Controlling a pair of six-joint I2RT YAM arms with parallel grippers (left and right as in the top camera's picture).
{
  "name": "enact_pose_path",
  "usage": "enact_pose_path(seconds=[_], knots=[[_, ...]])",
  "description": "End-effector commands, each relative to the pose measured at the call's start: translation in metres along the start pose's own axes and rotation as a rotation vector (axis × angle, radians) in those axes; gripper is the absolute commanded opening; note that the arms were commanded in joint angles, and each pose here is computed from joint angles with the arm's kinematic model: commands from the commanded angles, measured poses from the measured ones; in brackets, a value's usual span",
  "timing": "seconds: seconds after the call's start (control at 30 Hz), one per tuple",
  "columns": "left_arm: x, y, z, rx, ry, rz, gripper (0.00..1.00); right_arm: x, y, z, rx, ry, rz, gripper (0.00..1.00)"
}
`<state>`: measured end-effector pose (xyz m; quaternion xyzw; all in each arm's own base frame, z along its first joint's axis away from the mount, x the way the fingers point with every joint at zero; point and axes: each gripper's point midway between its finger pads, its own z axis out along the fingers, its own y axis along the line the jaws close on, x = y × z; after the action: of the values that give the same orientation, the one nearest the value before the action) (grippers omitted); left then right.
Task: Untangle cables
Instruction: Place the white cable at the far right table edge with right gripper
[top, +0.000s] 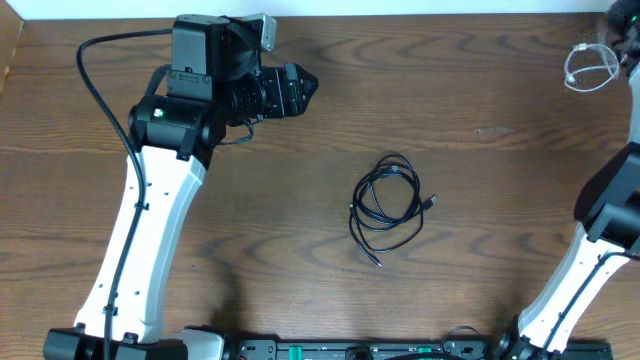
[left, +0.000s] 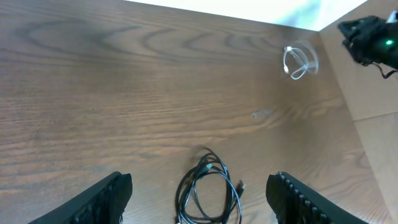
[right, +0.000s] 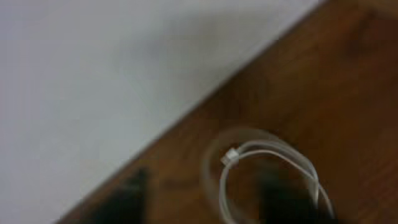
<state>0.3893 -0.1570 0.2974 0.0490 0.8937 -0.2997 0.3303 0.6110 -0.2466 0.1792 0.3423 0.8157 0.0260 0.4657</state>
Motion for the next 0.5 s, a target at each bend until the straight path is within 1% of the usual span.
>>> enact_pose_path(seconds=[0.0,0.07,0.17,0.23,0.3,0.33,0.4,0.43,0.47], knots=[[0.006,0.008,0.009,-0.019,0.026,0.042,0.74,-0.013,0.002,-0.021,0.018,-0.008,-0.019,0.99],[0.01,0.008,0.016,-0.018,0.046,0.039,0.74,-0.012,0.0,-0.032,0.033,0.021,-0.015,0.99],[0.021,0.008,0.034,-0.01,0.101,0.077,0.74,-0.015,0.004,-0.062,0.04,0.057,-0.014,0.99],[0.028,0.006,0.045,-0.003,0.131,0.112,0.74,-0.014,0.01,-0.079,0.021,0.086,-0.012,0.99],[0.038,0.004,0.059,0.006,0.172,0.131,0.74,-0.005,0.022,-0.102,-0.029,0.156,-0.005,0.99],[0.044,0.003,0.067,0.01,0.193,0.131,0.74,0.004,0.029,-0.114,-0.066,0.209,0.002,0.99],[0.064,-0.001,0.091,0.02,0.267,0.135,0.74,0.036,0.05,-0.139,-0.157,0.366,0.022,0.99],[0.079,-0.003,0.107,0.025,0.318,0.138,0.74,0.056,0.056,-0.146,-0.163,0.447,0.029,0.99],[0.088,-0.004,0.118,0.029,0.349,0.141,0.74,0.068,0.057,-0.15,-0.152,0.49,0.028,0.99]])
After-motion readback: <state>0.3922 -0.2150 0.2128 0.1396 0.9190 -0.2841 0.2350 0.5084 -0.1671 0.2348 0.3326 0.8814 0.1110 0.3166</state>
